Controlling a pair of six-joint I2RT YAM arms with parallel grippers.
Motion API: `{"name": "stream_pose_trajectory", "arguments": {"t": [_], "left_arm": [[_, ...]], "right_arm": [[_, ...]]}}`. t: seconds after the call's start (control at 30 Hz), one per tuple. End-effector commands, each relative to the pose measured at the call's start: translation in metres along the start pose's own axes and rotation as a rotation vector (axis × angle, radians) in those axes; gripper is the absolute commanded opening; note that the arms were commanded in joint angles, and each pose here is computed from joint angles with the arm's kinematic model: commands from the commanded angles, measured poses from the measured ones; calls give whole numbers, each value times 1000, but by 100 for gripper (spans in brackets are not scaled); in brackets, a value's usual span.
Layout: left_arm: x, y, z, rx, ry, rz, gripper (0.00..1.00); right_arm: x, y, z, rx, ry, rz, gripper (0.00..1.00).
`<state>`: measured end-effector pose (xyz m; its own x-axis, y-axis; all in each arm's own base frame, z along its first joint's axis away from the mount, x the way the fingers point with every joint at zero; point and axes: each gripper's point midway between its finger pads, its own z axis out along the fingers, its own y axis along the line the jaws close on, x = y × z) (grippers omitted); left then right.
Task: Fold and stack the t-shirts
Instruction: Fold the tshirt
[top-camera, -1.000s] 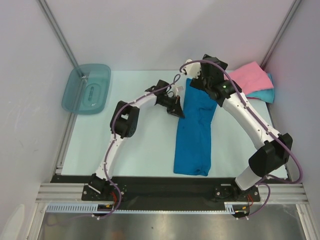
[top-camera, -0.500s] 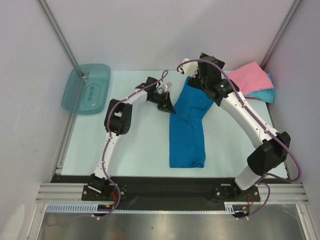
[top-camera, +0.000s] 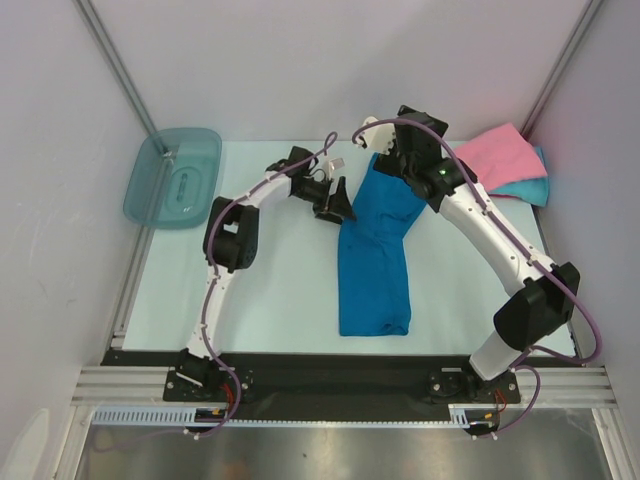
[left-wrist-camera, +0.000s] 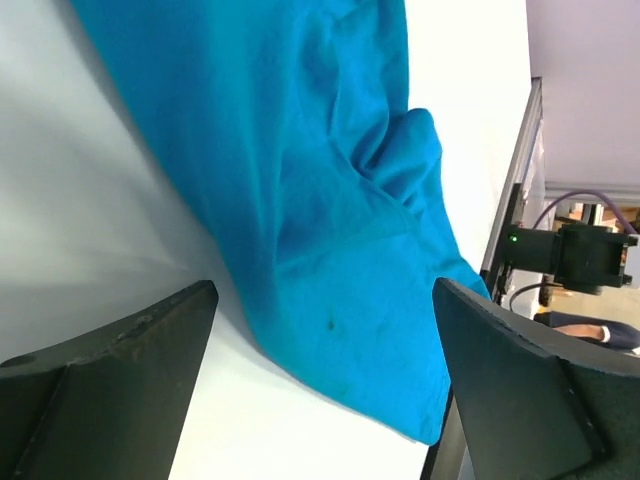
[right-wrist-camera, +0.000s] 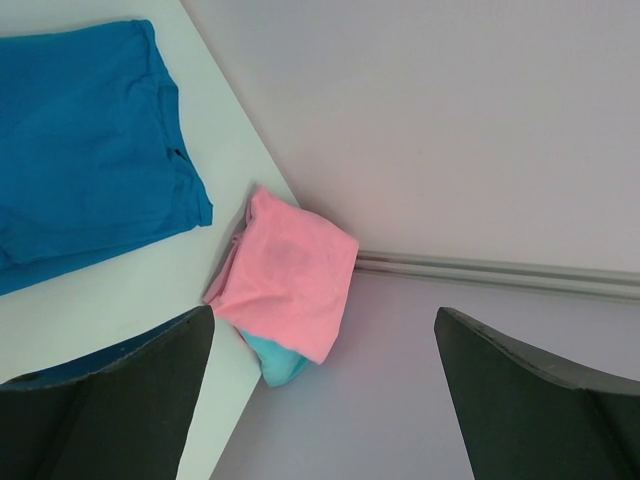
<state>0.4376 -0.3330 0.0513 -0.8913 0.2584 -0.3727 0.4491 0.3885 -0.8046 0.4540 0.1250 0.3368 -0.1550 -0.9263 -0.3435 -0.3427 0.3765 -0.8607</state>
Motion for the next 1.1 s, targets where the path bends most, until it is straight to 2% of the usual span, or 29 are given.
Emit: {"name": "stream_pose_trajectory", "arguments": {"t": [0.0,0.17,0.3,0.43,0.5,0.63,0.67,0.77,0.8,0.83,0.9,0.97,1.0,1.03,1.07], "left_arm": [[5,36,-13,-173,2,47,100],[-37,48,-19,-263,-108,65,100],[-80,43,-11,-238,-206,105,100],[-88,31,-5,-229,-241,164,100],[-91,27,-6,-242,-262,210,100],[-110,6,-23,-344,-298,417,100],[-121,-9,-38,-368,-330,459,100],[-136,-8,-77,-522,-408,510,100],[-155,-42,-109,-556,-504,585,100],[-151,-24,-129,-665,-523,577,100],[-160,-57,-176,-759,-628,674,100],[-169,-68,-227,-958,-685,765,100],[-174,-91,-257,-1028,-740,809,100],[-176,-97,-277,-1097,-738,869,100],[-177,-99,-305,-1227,-762,854,100]], "right_arm": [[-12,-25,-7,73,-28,14,100],[-14,-29,-8,84,-31,13,100],[-16,-32,-7,93,-31,7,100],[-17,-34,-8,100,-30,13,100],[-16,-31,-7,93,-30,11,100],[-8,-20,0,70,-3,22,99],[-3,-13,3,57,11,68,100],[32,15,20,-61,71,170,100],[45,24,25,-90,105,187,100],[69,26,35,-100,160,224,100],[83,33,42,-142,183,319,99],[101,41,56,-173,222,380,97],[105,46,61,-186,233,432,95],[106,49,69,-205,238,456,93],[110,53,76,-227,244,490,89]]}}
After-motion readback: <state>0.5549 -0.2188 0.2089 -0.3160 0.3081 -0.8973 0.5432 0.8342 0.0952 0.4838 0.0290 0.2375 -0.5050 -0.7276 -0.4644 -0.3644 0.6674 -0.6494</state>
